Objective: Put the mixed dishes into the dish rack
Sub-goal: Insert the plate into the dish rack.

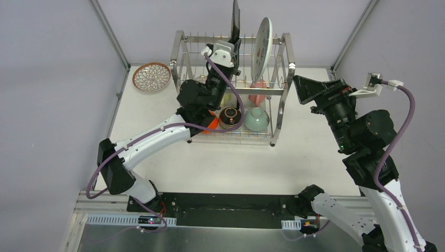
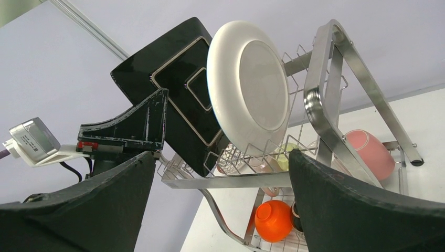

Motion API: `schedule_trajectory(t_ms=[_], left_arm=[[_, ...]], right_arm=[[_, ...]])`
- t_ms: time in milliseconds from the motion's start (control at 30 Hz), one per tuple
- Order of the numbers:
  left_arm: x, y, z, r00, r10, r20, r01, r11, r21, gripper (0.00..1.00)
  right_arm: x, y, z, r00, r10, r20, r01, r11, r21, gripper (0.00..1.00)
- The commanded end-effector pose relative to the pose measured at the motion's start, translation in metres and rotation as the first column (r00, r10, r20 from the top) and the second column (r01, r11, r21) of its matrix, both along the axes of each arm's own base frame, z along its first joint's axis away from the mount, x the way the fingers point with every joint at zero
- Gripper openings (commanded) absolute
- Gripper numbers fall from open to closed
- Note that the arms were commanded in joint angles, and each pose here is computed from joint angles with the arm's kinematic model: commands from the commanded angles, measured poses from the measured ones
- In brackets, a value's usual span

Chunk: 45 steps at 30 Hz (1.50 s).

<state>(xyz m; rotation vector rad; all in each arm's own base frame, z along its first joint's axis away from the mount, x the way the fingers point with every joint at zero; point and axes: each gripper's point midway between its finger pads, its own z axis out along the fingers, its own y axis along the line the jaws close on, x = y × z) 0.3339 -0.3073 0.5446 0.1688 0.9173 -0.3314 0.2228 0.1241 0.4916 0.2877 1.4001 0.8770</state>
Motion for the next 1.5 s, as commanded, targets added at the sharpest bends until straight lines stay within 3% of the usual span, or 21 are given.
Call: schedule_trajectory(t_ms=[0,400,700,867,1067,1267,1467], left_arm=[[-0.024,0.026,0.033,0.997,-0.025,0.078,0.032,0.995,-0.097,0.00],[-0.024,0.007,0.008,0.993,-0.089,0.083,0.094,0.994,-0.053,0.00],[-0.016,0.008,0.001,0.996,-0.054,0.067,0.057,0.997,-0.046,0.14],[-0.019,0.013,0.000,0.997,-0.053,0.054,0.055,0.997,-0.045,0.36],[-0.029,0.024,-0.003,0.993,-0.105,-0.054,0.103,0.994,-0.038,0.66],[-0.037,0.044,-0.006,0.985,-0.082,-0.153,0.084,0.996,0.004,0.79],[-0.045,0.064,-0.005,0.981,-0.028,-0.191,0.046,0.995,0.092,0.88]], right_arm=[[-0.005,-0.004,0.007,1.000,-0.004,0.030,0.004,1.000,0.004,1.00],[-0.008,-0.006,0.012,0.999,-0.004,0.035,0.004,1.000,0.008,1.00],[-0.007,-0.005,0.006,1.000,-0.004,0.027,0.004,1.000,0.002,1.00],[-0.009,-0.006,0.006,1.000,-0.004,0.026,0.004,1.000,0.001,1.00],[-0.007,-0.009,-0.010,1.000,-0.021,-0.005,0.020,0.999,-0.039,1.00],[-0.010,-0.013,-0.025,0.999,-0.032,-0.038,0.030,0.998,-0.053,1.00],[-0.019,-0.001,-0.051,0.993,0.049,-0.111,-0.059,0.994,-0.087,1.00]])
